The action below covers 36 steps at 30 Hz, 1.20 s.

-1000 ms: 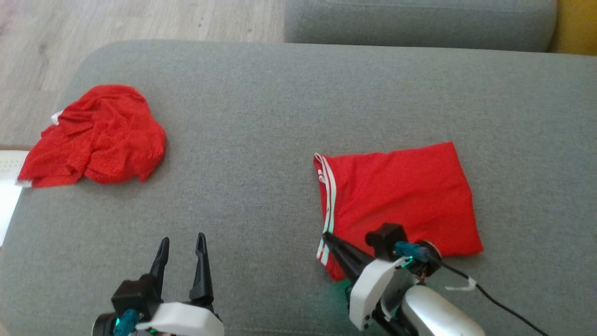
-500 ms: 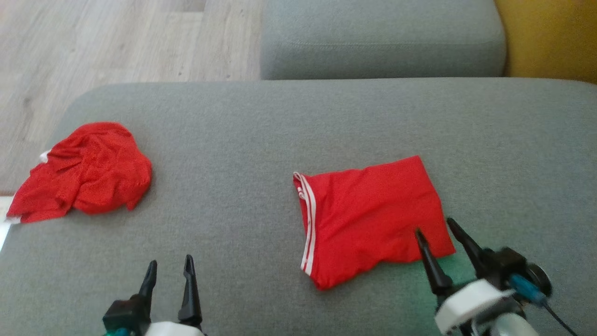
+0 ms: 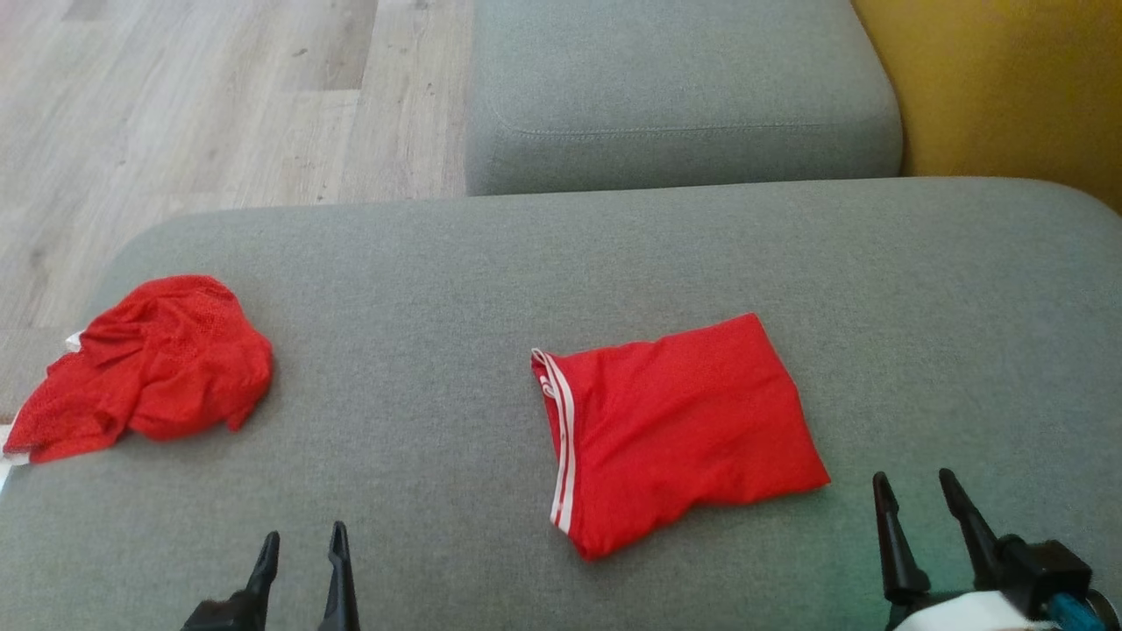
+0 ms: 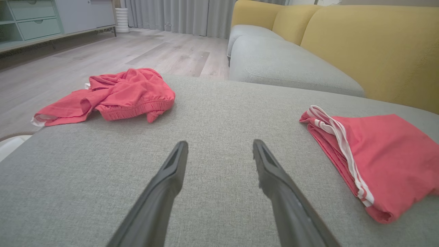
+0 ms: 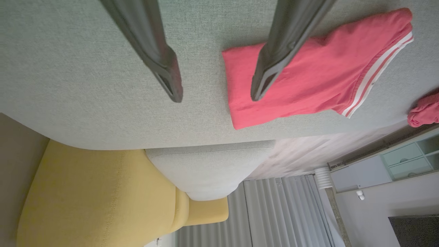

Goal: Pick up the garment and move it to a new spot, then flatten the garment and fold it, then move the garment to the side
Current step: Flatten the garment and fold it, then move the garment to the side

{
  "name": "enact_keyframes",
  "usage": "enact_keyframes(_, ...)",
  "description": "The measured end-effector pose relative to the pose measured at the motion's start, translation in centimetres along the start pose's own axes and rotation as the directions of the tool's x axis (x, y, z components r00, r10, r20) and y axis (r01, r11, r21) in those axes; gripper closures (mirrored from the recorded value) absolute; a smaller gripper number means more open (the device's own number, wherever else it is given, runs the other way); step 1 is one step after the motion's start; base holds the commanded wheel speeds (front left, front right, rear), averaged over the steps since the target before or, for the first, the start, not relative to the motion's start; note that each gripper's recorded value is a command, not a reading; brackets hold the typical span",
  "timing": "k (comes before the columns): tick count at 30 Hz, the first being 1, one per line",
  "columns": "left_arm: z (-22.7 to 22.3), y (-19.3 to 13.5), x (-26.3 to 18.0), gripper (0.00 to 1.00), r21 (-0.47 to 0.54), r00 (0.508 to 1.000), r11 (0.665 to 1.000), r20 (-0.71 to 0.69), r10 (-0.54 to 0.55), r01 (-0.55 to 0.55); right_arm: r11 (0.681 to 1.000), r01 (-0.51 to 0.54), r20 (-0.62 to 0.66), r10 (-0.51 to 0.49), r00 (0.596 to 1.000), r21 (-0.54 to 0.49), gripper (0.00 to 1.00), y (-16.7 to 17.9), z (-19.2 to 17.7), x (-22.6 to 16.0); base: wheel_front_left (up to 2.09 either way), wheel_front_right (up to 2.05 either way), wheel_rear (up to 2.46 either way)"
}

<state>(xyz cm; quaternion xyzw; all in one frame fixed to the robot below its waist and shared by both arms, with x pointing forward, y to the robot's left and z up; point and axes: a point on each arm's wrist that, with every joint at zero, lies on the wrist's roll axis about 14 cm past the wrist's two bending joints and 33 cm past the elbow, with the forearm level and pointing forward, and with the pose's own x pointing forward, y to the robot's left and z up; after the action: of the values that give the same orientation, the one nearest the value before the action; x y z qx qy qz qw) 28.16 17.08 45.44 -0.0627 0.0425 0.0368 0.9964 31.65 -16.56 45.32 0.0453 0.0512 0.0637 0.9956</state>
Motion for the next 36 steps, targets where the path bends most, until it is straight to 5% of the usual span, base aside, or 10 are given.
enact_keyframes(29, -0.4, 1.1, -0.6, 0.0, -0.005, 0.999, 0.999, -0.012, 0.042, -0.042, 0.999, -0.038, -0.028, 0.038, 0.999, -0.012, 0.0, 1.1, -0.5, 1.3, 0.0, 0.0, 0.0)
enact_keyframes(36, -0.7, 1.1, -0.4, 0.0, -0.006, 0.998, 0.999, -0.031, 0.054, -0.054, 0.995, -0.093, -0.12, 0.096, 0.988, 0.033, 0.0, 1.2, 2.7, 6.4, 0.0, 0.0, 0.0)
